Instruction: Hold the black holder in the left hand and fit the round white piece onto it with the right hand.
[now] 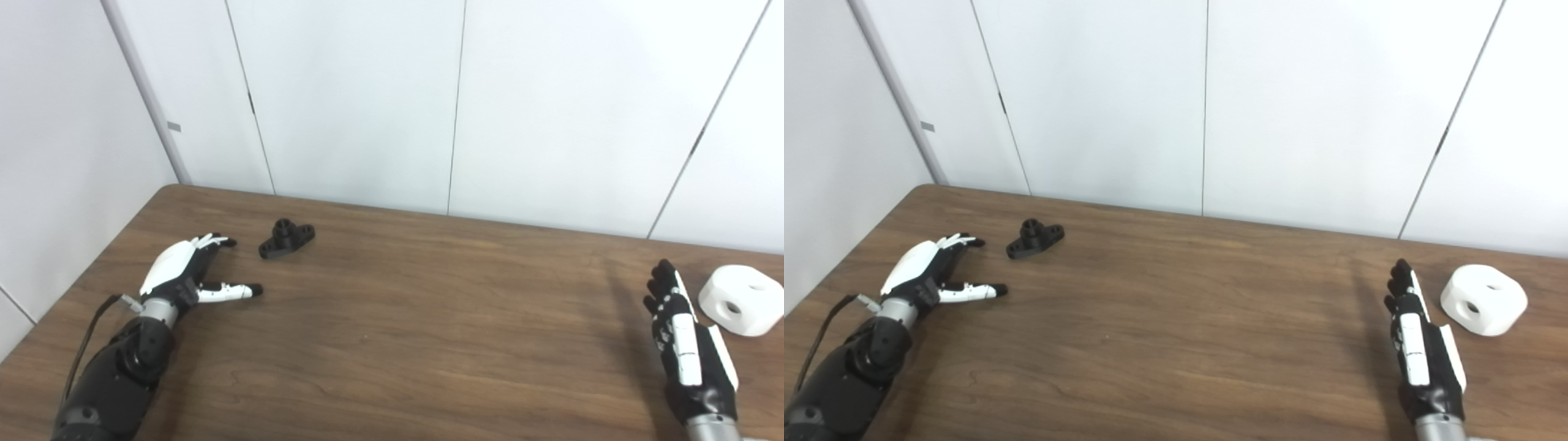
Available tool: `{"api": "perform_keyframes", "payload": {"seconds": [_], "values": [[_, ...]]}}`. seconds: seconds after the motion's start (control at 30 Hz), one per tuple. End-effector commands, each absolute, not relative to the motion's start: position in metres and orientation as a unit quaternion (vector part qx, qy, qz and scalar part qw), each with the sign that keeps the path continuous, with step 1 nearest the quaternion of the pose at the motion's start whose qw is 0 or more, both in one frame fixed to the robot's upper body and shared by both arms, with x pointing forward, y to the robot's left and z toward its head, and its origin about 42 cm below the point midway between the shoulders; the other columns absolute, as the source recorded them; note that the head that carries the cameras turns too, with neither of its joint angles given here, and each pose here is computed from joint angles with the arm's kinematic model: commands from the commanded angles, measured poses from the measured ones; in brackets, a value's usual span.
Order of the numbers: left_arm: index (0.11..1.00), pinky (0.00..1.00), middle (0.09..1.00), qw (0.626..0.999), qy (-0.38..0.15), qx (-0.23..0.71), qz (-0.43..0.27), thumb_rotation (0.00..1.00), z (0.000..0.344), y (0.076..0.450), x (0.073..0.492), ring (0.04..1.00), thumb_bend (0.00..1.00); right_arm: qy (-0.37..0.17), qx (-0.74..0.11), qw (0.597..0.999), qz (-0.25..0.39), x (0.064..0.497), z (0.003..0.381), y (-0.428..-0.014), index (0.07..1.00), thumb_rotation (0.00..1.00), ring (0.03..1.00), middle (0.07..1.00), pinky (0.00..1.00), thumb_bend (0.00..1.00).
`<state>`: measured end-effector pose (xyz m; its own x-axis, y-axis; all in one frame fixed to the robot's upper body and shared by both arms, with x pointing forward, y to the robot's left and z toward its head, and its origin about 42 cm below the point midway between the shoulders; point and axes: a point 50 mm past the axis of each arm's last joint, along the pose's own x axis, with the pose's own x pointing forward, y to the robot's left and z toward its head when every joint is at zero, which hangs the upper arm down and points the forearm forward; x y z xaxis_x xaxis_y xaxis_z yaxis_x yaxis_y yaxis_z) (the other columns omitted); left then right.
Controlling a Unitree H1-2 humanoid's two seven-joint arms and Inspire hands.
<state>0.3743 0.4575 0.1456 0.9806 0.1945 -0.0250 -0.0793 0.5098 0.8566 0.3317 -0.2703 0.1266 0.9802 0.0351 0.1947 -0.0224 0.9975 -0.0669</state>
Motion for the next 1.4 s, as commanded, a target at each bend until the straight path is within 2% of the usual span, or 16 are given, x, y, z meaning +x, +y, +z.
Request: {"api": "perform_keyframes", "payload": {"seconds": [0.0, 0.53, 0.8, 1.37], "values": [[0.819, 1.0, 0.948, 0.862, 0.033, 0.499, 0.084, 0.45, 0.171, 0.465, 0.39, 1.0, 0.95, -0.118, -0.031, 0.992, 0.014, 0.331, 0.135, -0.271, 1.0, 1.0, 1.0, 1.0, 1.0, 0.37], [0.759, 1.0, 0.927, 0.845, 0.042, 0.531, 0.045, 0.51, 0.171, 0.46, 0.419, 0.99, 0.99, -0.123, -0.029, 0.992, 0.009, 0.321, 0.147, -0.268, 1.0, 1.0, 1.0, 1.0, 1.0, 0.38], [0.756, 0.99, 0.918, 0.846, 0.035, 0.532, 0.036, 0.46, 0.169, 0.452, 0.426, 0.974, 0.96, -0.12, -0.024, 0.992, 0.01, 0.321, 0.15, -0.265, 1.0, 1.0, 1.0, 1.0, 1.0, 0.37], [0.76, 1.0, 0.923, 0.845, 0.033, 0.534, 0.007, 0.45, 0.162, 0.428, 0.441, 0.984, 0.96, -0.125, -0.023, 0.992, 0.009, 0.323, 0.149, -0.259, 1.0, 1.0, 1.0, 1.0, 1.0, 0.36]]}}
